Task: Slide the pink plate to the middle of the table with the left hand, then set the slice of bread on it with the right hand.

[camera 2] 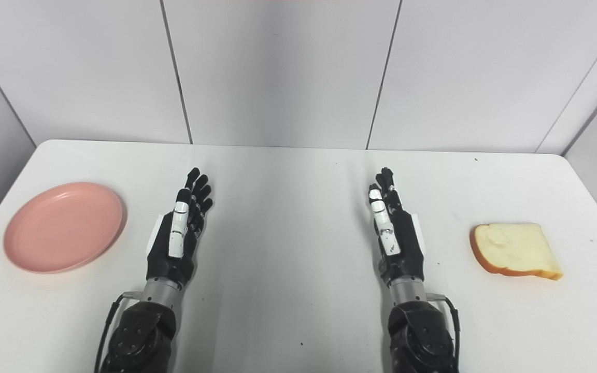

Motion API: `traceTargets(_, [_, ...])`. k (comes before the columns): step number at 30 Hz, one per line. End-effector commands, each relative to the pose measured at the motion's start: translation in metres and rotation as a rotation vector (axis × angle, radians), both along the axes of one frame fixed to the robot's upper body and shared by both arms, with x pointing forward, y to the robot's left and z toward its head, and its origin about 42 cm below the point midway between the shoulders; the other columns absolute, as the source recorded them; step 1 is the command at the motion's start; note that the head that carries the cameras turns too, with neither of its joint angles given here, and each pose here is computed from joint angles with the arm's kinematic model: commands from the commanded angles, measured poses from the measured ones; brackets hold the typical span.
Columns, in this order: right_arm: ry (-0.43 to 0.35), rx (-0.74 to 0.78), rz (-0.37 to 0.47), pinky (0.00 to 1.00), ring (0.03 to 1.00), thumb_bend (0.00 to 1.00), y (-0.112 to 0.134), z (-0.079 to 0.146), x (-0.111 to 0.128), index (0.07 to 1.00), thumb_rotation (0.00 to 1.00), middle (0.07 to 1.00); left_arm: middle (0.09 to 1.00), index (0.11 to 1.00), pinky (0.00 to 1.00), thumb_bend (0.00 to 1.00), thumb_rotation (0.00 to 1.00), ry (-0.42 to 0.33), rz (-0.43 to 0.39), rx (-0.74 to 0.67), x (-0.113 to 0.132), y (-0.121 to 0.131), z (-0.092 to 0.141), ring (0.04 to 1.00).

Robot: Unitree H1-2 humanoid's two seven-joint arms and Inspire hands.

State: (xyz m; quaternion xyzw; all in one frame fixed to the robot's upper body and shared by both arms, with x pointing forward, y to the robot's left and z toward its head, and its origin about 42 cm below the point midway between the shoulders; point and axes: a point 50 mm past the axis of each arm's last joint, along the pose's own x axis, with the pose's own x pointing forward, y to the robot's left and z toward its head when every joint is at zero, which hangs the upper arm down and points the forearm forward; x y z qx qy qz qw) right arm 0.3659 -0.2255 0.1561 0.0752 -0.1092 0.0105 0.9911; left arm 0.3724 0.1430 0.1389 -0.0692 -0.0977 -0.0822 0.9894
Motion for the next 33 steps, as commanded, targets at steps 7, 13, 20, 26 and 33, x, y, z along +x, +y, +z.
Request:
traceTargets(7, [-0.066, -0.001, 0.016, 1.00, 0.974, 0.65, 0.003, 0.017, 0.005, 0.983, 0.78, 0.985, 1.000, 1.000, 1.00, 0.65, 1.00, -0.061, -0.007, -0.011, 0.004, -0.002, 0.014, 1.000])
traceTargets(13, [-0.066, -0.003, 0.021, 1.00, 0.970, 0.65, 0.003, 0.017, 0.004, 0.983, 0.78, 0.983, 1.000, 1.000, 1.00, 0.65, 1.00, -0.060, -0.006, -0.014, 0.004, -0.003, 0.015, 1.000])
traceTargets(20, [-0.063, 0.001, 0.026, 1.00, 0.963, 0.64, 0.002, 0.018, 0.002, 0.975, 0.77, 0.976, 1.000, 1.000, 1.00, 0.67, 0.98, -0.047, -0.010, -0.008, 0.001, -0.004, 0.016, 1.000])
traceTargets(26, [-0.064, -0.014, 0.025, 0.99, 0.966, 0.61, -0.002, 0.018, 0.003, 0.976, 0.80, 0.977, 1.000, 1.000, 1.00, 0.67, 1.00, -0.052, -0.016, 0.000, 0.002, -0.007, 0.015, 1.000])
traceTargets(33, [-0.075, -0.003, 0.041, 1.00, 0.989, 0.55, -0.025, 0.010, 0.005, 0.991, 0.81, 0.994, 1.000, 1.000, 1.00, 0.64, 1.00, -0.049, -0.030, 0.023, 0.008, -0.022, 0.011, 1.000])
